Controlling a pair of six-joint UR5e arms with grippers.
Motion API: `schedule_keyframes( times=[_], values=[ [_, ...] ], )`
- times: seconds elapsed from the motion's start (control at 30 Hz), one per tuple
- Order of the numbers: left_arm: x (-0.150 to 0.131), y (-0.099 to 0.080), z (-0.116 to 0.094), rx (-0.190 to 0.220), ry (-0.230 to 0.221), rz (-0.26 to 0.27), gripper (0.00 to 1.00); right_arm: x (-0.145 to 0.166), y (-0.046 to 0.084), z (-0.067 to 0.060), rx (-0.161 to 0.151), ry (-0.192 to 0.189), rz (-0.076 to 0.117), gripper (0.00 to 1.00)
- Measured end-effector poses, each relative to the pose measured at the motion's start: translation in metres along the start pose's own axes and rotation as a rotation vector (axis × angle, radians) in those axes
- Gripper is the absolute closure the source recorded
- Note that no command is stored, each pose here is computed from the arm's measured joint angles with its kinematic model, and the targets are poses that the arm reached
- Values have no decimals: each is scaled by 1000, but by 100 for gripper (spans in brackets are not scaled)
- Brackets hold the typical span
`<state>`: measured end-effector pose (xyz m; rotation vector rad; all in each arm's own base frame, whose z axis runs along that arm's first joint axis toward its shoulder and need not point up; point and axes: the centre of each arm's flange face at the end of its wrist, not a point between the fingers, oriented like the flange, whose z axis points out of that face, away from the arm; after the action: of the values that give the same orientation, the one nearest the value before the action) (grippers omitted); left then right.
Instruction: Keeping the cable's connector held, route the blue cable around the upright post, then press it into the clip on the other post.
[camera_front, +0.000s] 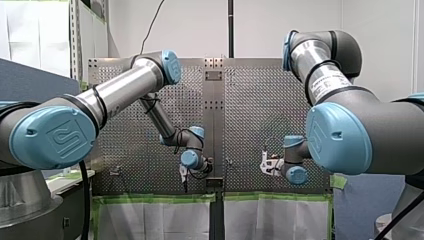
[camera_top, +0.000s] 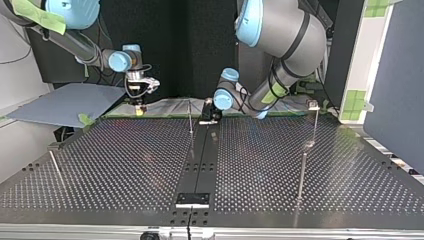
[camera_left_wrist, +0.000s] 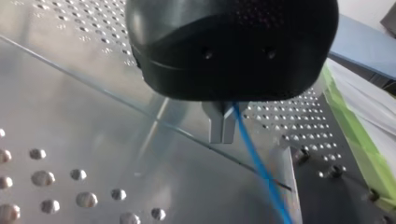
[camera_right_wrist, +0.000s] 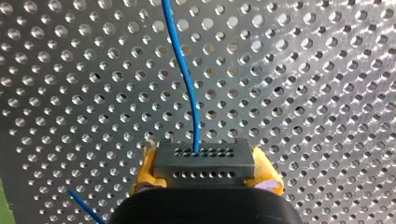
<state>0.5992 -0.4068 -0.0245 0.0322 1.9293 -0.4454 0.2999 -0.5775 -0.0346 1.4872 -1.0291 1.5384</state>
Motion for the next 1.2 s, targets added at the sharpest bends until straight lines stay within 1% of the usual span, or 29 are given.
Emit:
schedule_keyframes(
  times=[0.17,0.43,0.63,0.87,0.97,1.03,1.07,1.1,1.13,1.2],
  values=[
    [-8,5,6,-4,-13,-4,100,5,7,8,-9,16,0,100],
    [-17,21,11,-27,-26,-12,100,15,21,22,-25,44,2,100],
    [-18,25,12,-32,-28,-13,100,17,29,25,-35,52,2,100],
    [-19,25,12,-16,-24,8,100,18,31,27,-38,55,2,100],
    [-19,22,12,-7,-23,32,100,18,31,27,-38,55,2,100],
    [-20,18,12,9,-27,54,100,18,31,27,-38,55,2,100],
    [-20,15,12,18,-27,64,94,18,31,27,-38,55,2,100],
    [-19,12,11,31,-22,78,75,18,31,27,-38,55,2,100],
    [-18,10,11,42,-17,89,75,18,31,27,-37,55,2,100],
    [-14,6,9,64,-3,114,45,18,31,27,-35,55,2,100]
  ],
)
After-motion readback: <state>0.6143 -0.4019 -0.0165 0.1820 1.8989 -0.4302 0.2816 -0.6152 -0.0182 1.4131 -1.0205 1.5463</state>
